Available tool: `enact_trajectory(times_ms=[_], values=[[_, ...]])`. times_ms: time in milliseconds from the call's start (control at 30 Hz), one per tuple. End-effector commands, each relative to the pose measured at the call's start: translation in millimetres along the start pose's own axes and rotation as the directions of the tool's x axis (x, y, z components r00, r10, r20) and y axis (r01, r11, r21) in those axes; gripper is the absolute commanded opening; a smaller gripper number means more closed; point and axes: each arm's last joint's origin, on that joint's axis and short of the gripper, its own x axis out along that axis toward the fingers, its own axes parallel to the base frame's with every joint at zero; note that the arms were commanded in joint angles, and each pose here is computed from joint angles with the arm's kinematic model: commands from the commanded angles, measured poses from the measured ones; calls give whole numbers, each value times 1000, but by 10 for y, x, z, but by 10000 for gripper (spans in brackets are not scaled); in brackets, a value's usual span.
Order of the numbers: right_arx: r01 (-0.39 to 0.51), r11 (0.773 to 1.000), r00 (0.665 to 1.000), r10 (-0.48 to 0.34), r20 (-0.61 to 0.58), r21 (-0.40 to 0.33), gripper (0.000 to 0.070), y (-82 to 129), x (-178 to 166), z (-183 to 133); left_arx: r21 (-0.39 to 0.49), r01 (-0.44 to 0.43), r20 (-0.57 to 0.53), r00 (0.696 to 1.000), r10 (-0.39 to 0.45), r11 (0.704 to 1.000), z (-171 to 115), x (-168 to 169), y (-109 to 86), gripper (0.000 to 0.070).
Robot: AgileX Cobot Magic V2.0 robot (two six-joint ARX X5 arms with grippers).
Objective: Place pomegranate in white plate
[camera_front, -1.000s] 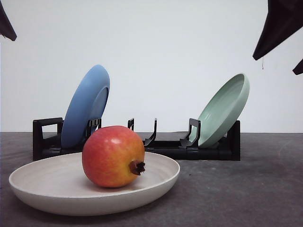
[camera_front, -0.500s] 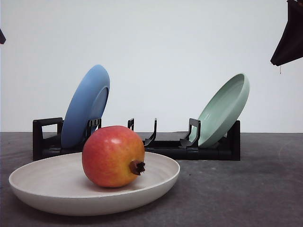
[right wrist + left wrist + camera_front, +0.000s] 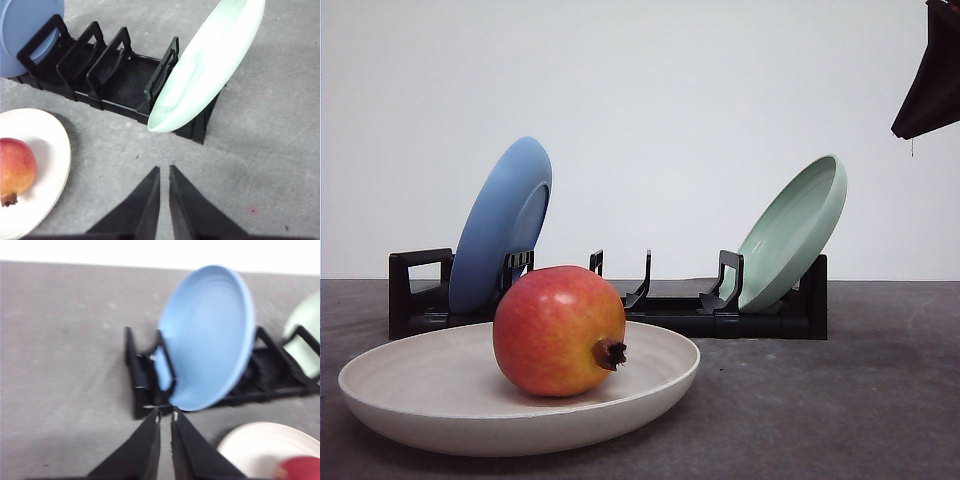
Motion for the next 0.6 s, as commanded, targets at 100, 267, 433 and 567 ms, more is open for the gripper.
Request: enact_trajectory(times_ms=[100, 267, 433, 567], values=[[-4, 1000, 1000, 4, 12, -12, 29, 7, 2, 29, 19, -46, 40, 998, 45, 999, -324, -71, 95, 16], [-4, 1000, 1000, 4, 12, -12, 29, 7, 2, 29, 6, -98, 64, 993, 97, 995, -637, -101, 184, 16], [-4, 1000, 1000, 4, 12, -12, 29, 7, 2, 29, 18, -143, 87, 986, 141, 990, -813, -123, 242, 16], [-4, 1000, 1000, 4, 12, -12, 29, 7, 2, 29, 39, -173, 124, 978, 167, 984, -871, -142, 270, 16]])
